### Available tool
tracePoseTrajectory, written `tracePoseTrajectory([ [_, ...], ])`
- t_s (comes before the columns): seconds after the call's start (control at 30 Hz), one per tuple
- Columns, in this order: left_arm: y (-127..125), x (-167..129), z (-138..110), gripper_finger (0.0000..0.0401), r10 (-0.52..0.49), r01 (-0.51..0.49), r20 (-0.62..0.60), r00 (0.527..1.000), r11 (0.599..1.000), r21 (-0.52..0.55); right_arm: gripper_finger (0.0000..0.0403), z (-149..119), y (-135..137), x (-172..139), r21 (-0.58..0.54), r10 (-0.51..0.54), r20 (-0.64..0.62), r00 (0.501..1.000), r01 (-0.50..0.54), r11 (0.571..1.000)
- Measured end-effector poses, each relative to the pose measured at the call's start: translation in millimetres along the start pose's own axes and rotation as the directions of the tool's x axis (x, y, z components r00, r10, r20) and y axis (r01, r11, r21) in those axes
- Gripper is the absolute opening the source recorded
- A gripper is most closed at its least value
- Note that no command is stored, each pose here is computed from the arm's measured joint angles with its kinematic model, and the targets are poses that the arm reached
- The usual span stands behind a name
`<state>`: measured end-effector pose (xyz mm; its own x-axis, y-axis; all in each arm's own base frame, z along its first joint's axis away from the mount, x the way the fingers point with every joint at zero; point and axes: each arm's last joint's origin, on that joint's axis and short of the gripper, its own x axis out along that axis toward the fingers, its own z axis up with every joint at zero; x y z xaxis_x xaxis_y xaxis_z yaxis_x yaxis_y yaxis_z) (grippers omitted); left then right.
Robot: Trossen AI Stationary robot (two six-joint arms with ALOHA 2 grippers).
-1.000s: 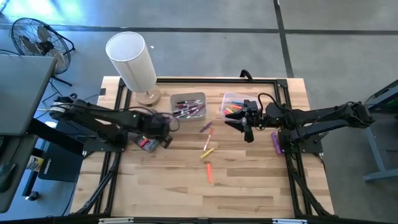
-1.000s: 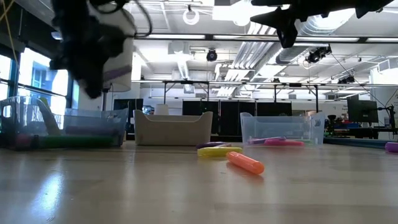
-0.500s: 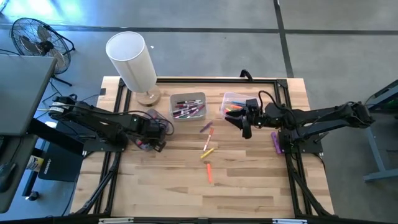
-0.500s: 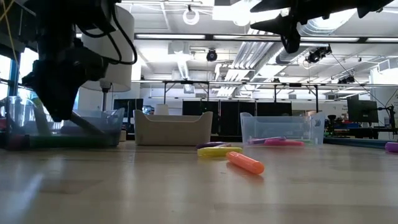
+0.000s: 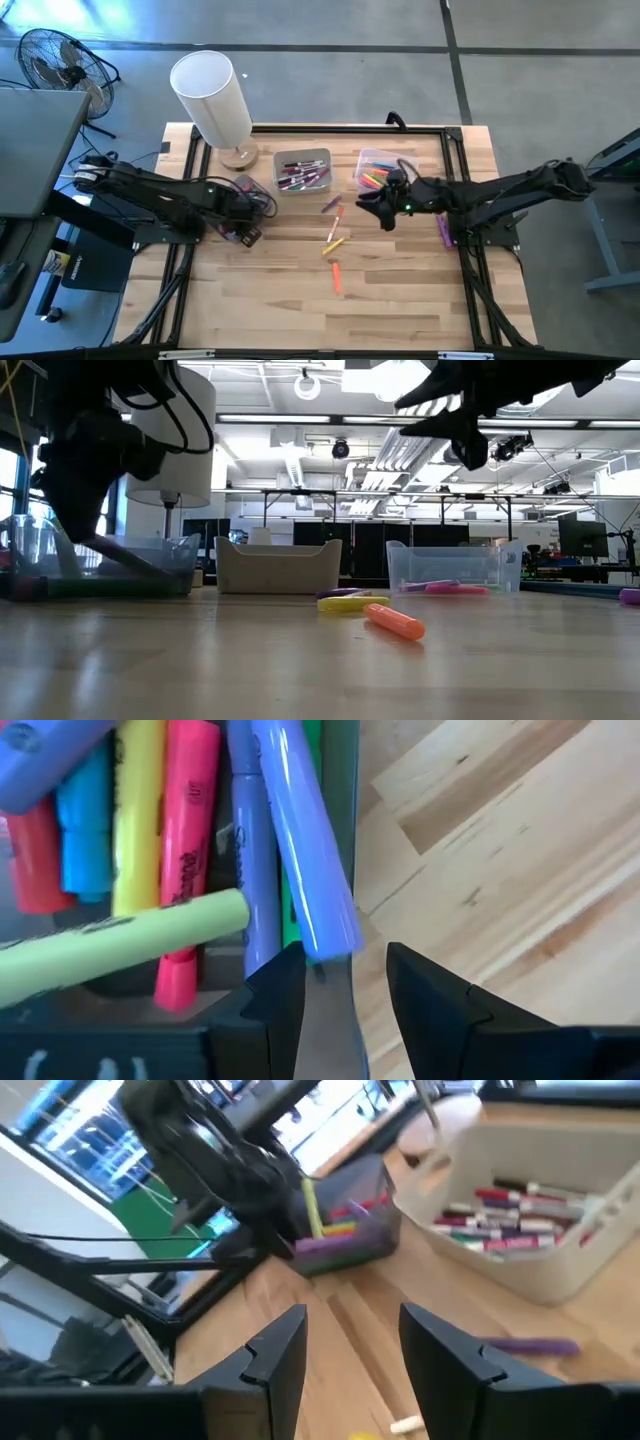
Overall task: Pick & Place Markers
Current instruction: Put the purple highlighter pen into the black bin, then put the orange pen into the transparent bin
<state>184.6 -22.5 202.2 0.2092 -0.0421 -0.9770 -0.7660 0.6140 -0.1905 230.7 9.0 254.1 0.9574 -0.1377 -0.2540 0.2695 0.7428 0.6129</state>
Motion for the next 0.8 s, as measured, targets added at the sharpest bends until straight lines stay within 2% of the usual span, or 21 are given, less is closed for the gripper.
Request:
tracePoseTrajectory([
  [0.13,7,-14,-4,0.0140,0.001,-0.001,0.014,1.000,1.000,-0.001,0.0149,-15,0,14,0.027,-0.046,-0.026,0.999,0.046,0.999],
  [0.33,10,-45,-4,0.0140,0.010,-0.013,0.118,0.993,1.000,0.027,0.0149,-35,2,39,0.045,-0.022,-0.031,0.999,0.023,0.999],
  [0.47,6,-63,1,0.0140,-0.039,0.019,0.218,0.975,0.995,0.095,0.0148,-51,3,54,0.040,0.007,-0.040,0.999,-0.005,0.999],
  [0.63,-6,-71,9,0.0134,-0.167,0.091,0.328,0.930,0.968,0.234,0.0131,-65,9,71,-0.020,0.001,-0.049,0.999,-0.002,1.000],
  [0.7,-12,-74,13,0.0118,-0.229,0.123,0.365,0.902,0.949,0.291,0.0114,-65,18,79,-0.075,0.020,-0.058,0.998,-0.025,0.997],
  [0.8,-17,-75,16,0.0077,-0.270,0.124,0.389,0.881,0.925,0.360,0.0075,-58,36,91,-0.155,0.026,-0.101,0.994,-0.042,0.987],
])
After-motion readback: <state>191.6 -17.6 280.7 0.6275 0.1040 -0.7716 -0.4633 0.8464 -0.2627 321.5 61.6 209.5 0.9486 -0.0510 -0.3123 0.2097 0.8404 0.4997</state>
